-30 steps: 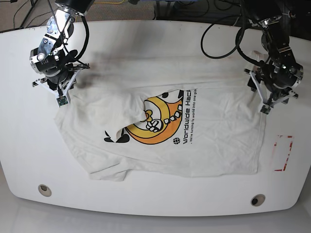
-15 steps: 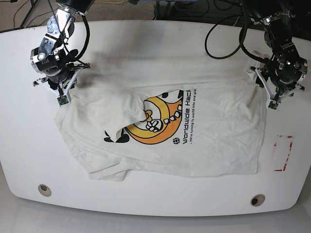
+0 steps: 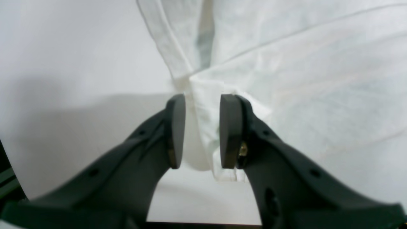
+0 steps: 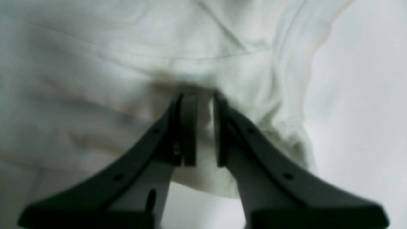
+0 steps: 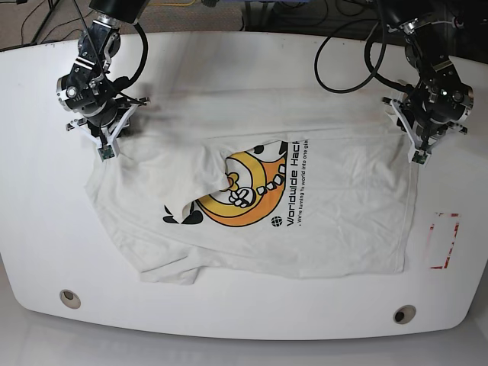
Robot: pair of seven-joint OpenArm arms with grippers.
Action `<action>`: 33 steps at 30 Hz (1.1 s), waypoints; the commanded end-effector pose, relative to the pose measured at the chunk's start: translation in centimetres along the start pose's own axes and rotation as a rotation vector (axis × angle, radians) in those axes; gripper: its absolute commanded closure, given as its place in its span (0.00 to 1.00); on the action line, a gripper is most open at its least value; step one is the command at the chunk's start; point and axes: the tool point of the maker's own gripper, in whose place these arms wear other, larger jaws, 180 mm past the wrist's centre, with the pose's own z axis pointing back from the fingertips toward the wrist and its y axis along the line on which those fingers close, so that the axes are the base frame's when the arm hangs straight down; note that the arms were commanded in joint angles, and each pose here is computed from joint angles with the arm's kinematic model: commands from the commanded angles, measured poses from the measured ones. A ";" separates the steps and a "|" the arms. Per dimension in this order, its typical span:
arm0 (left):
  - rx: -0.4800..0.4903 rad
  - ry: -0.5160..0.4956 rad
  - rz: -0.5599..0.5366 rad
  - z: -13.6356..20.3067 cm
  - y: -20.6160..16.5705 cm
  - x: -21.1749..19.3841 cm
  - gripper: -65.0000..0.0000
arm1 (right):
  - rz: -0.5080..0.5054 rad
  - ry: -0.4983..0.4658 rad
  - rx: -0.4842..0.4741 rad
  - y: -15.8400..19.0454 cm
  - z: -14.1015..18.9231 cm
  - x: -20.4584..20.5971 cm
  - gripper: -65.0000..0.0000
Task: Layout the t-shirt on the table in an organized manner, then fold the t-shirt properly
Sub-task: 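Pull the shoulder edge outward with both grippers to stretch the t-shirt, then drag the shoulder edge with both grippers away from the hem to flatten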
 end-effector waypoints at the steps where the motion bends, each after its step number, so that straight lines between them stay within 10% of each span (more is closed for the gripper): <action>1: 0.014 -0.025 -0.010 0.4 0.4 0.7 0.75 | 0.007 -0.026 -0.026 -1.7 0.2 0.6 0.87; 10: 0.014 0.003 -0.017 0.4 0.3 -0.7 0.59 | 0.041 -0.059 -0.063 -2.9 1.2 1.4 0.83; 21: 0.046 -0.006 -0.002 1.2 1.3 -0.8 0.47 | -0.007 -0.056 -0.132 -5.3 2.8 0.2 0.29; 33: 0.075 -0.003 0.039 1.5 2.5 -1.4 0.47 | -0.131 0.008 -0.103 -6.4 0.6 -2.9 0.33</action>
